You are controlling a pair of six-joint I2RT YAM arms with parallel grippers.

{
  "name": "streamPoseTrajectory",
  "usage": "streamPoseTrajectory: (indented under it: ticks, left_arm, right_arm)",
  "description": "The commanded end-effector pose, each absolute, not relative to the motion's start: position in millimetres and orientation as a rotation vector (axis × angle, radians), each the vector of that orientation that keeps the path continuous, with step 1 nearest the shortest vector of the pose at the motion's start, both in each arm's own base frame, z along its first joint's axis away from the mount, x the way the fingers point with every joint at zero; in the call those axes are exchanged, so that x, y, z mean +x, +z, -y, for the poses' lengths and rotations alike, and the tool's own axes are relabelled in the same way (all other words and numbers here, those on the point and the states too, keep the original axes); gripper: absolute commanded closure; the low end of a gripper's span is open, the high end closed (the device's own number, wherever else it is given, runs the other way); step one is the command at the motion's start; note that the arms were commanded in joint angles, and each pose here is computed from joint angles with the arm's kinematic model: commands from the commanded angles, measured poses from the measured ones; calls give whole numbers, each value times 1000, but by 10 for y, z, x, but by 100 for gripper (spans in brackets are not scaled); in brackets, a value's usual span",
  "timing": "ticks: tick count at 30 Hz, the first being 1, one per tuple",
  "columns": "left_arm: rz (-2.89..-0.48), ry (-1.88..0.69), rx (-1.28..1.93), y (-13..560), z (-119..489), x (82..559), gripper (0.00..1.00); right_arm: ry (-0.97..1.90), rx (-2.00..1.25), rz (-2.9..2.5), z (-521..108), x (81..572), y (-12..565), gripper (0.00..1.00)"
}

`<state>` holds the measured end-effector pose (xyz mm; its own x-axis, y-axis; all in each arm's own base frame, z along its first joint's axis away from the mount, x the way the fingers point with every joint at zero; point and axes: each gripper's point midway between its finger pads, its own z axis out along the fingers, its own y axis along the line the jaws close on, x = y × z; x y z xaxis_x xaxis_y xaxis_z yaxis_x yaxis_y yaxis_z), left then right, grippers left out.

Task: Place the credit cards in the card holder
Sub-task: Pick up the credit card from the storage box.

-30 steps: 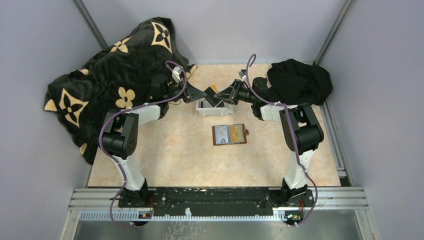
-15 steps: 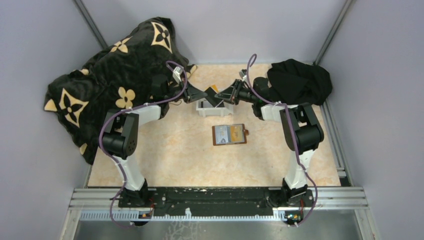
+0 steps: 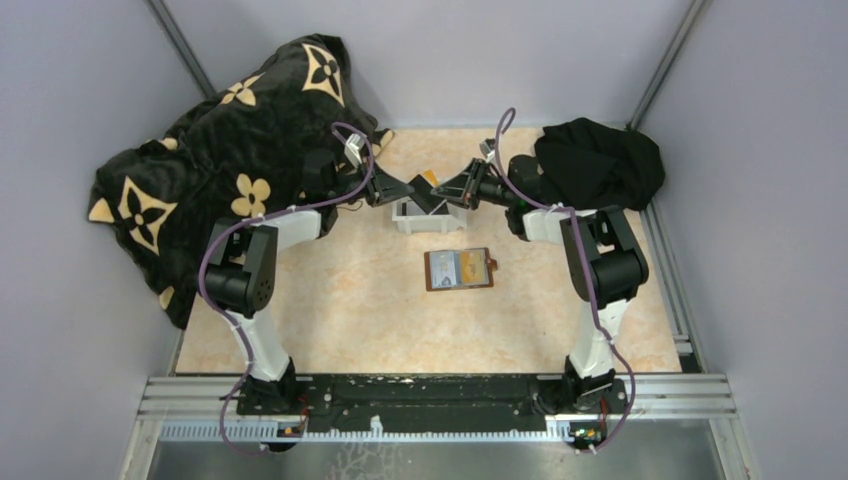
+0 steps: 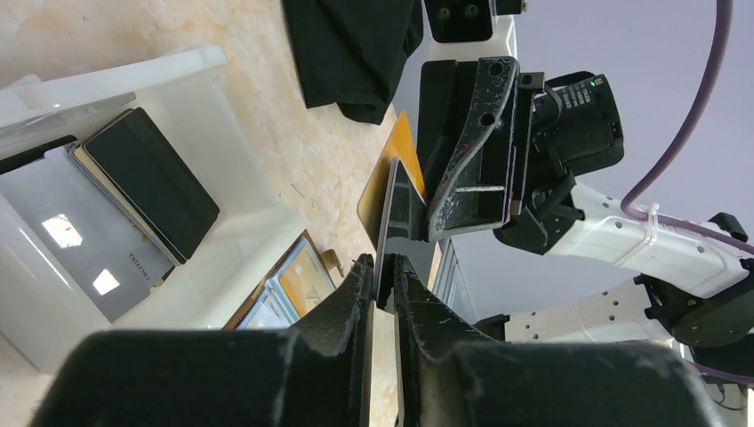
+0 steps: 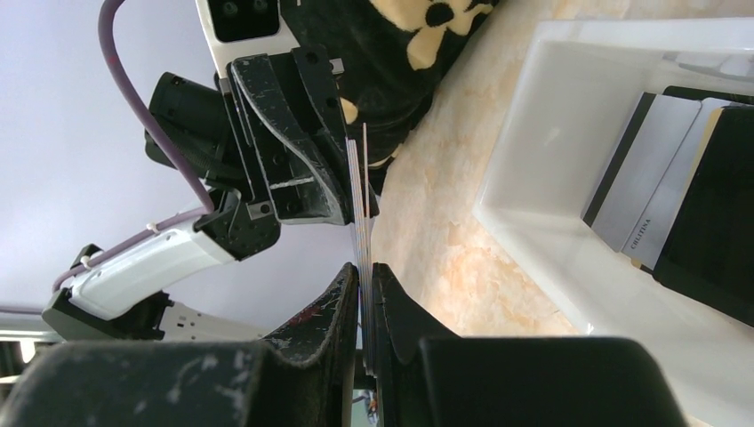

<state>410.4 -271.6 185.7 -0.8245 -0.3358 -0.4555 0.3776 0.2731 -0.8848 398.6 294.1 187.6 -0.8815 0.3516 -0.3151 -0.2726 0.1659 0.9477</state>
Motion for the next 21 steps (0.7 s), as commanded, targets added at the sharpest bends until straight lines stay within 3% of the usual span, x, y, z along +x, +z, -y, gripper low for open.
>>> streamPoseTrajectory:
  ticks: [1, 21]
  left_arm:
    - [-1982, -1556, 22, 1753, 2641, 4206, 83]
    - [-1989, -1544, -10, 1680, 2555, 4231, 80]
  right_arm:
    - [1780, -11, -1877, -2908, 3966, 2104, 89]
    - [1789, 9, -1878, -2860, 3956, 2044, 89]
